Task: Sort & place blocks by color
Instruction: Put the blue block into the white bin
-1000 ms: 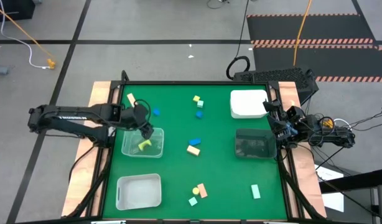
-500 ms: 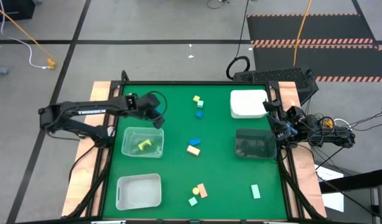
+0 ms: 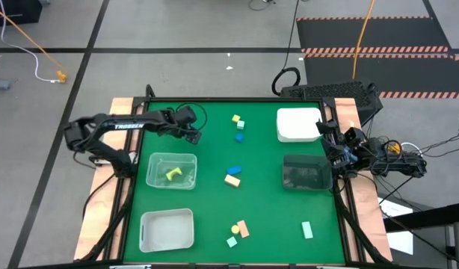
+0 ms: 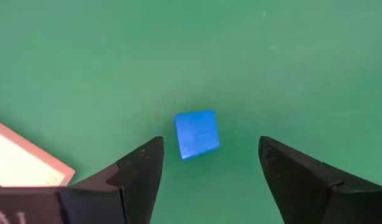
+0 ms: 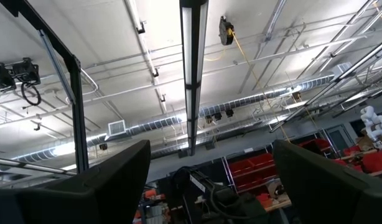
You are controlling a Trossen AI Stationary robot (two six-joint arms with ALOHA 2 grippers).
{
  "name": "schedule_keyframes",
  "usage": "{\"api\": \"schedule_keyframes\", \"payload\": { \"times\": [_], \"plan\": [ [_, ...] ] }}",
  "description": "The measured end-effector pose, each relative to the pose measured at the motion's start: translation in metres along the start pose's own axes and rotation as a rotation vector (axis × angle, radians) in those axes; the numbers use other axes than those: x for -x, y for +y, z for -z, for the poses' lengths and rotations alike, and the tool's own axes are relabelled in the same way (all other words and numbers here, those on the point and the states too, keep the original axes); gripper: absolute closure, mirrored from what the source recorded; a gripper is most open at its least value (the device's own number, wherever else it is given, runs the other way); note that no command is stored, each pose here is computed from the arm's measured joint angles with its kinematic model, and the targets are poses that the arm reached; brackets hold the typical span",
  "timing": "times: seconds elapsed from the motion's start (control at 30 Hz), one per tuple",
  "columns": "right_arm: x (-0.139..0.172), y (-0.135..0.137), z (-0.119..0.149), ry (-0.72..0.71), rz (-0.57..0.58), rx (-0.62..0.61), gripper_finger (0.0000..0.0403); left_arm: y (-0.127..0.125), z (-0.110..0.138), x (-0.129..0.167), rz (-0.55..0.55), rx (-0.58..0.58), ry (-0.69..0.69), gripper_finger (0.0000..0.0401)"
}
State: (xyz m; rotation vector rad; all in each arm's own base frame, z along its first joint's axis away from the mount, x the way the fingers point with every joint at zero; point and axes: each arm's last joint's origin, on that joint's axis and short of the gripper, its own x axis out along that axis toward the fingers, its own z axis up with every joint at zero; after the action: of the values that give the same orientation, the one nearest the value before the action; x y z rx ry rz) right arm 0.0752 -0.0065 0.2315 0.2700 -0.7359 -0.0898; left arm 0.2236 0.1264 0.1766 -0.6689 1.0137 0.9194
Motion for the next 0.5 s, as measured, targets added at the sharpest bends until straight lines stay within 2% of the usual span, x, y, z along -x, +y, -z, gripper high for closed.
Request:
{"api": "schedule_keyframes", "payload": {
  "times": [0.2, 0.5],
  "plan": [
    [0.000, 0.000, 0.000, 0.001, 0.000, 0.000, 0.0071, 0.001, -0.002, -0.020, -0.005, 0.004, 0.052, 0.0148],
    [0.000, 0.000, 0.000, 0.000, 0.000, 0.000, 0.0071, -0.001, 0.003, -0.045, -0.022, -0.040, 0.152, 0.0203]
  ]
}}
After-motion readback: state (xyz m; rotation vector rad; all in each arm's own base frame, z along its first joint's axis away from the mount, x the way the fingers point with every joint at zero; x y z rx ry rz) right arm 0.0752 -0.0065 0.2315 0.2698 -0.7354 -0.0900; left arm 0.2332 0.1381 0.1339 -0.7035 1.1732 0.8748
